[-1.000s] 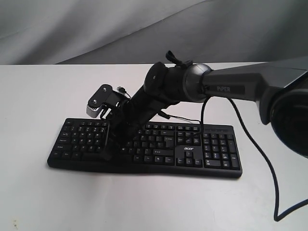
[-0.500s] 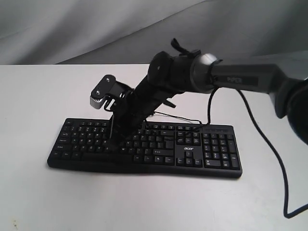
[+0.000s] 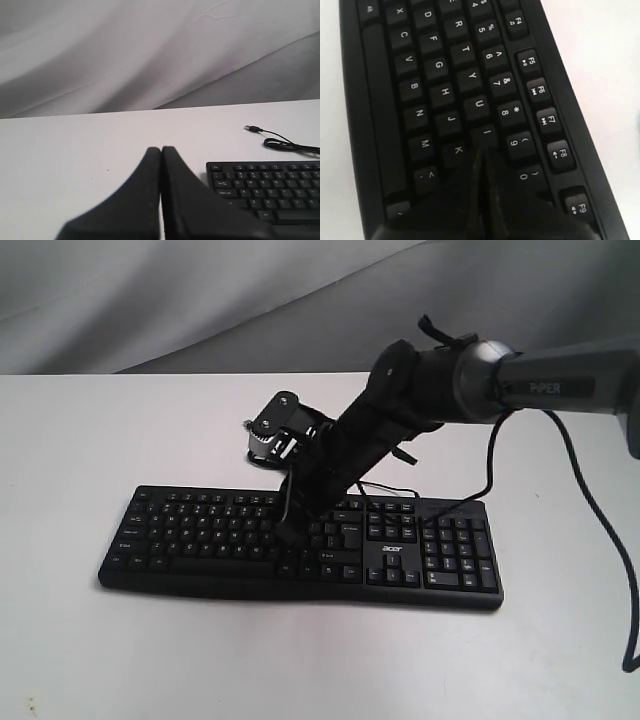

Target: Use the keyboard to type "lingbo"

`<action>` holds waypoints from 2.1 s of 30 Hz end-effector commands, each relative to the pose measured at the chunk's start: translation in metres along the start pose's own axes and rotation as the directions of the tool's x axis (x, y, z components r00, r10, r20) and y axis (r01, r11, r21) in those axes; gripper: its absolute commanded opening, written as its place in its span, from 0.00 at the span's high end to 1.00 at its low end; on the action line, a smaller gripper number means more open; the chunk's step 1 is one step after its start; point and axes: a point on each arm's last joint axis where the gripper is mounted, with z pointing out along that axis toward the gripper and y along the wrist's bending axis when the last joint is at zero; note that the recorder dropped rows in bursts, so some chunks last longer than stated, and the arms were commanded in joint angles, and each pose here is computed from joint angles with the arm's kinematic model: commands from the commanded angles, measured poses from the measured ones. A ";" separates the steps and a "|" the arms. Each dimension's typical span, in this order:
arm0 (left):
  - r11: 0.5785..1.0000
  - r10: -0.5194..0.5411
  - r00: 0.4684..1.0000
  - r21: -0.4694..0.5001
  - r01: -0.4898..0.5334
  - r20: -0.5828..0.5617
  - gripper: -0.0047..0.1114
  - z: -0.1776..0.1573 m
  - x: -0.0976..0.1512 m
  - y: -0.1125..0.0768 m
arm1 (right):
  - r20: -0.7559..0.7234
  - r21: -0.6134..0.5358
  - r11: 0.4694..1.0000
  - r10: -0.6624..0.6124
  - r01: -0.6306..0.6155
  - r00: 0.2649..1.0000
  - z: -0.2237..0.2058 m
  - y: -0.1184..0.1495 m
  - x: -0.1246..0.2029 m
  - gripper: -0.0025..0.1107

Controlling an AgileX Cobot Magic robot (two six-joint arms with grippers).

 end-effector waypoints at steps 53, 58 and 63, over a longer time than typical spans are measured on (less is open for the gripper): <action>1.000 -0.001 1.000 0.006 0.001 0.006 0.96 0.000 0.001 0.000 | 0.086 0.102 0.992 -0.086 0.077 0.993 -0.068 0.008 -0.024 0.98; 1.000 -0.001 1.000 0.006 0.001 0.006 0.96 0.000 0.001 0.000 | 0.209 0.217 0.975 -0.081 0.034 0.975 -0.134 0.013 -0.042 0.98; 1.000 -0.001 1.000 0.006 0.001 0.006 0.96 0.000 0.001 0.000 | 0.309 0.292 0.956 -0.065 -0.030 0.949 -0.183 0.022 -0.051 0.98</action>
